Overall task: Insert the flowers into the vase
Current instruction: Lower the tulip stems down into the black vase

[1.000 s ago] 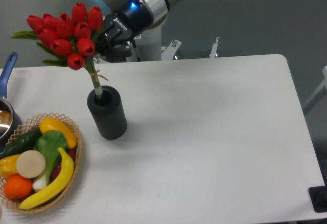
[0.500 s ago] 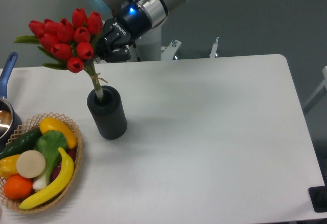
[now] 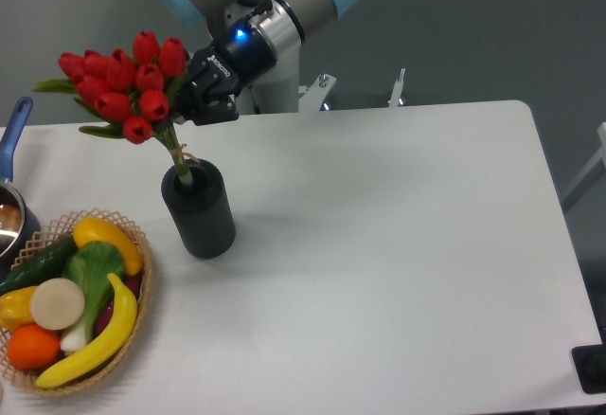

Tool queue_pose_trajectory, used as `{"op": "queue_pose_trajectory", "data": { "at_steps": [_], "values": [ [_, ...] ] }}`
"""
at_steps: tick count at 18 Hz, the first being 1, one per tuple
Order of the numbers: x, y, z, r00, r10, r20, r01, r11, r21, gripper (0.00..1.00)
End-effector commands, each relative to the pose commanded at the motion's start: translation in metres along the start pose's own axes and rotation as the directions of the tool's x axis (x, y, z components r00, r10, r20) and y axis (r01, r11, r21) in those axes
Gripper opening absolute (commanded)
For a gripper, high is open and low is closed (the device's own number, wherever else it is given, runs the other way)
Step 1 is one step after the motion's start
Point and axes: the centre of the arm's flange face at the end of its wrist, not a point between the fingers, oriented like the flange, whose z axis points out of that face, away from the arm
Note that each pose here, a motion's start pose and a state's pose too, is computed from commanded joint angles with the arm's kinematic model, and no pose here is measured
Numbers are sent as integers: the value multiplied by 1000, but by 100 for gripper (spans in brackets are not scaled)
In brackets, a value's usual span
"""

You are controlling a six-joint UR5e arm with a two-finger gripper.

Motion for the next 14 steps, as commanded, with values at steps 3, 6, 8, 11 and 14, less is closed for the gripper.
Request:
{"op": "queue_pose_trajectory", "data": {
  "at_steps": [3,6,8,11,14],
  "values": [
    [-2,13,3,1000,7,-5,-7,1000,-19,12],
    [-2,30,7,1000,13,-15,-13,1000,-21,12],
    [-4,36,9,1000,13,-20,-14,1000,-21,12],
    [-8,46,12,1000,7,-27,-7,1000,-22,12],
    [-11,52,14,999,3,-33,-4,1000,-23,15]
  ]
}}
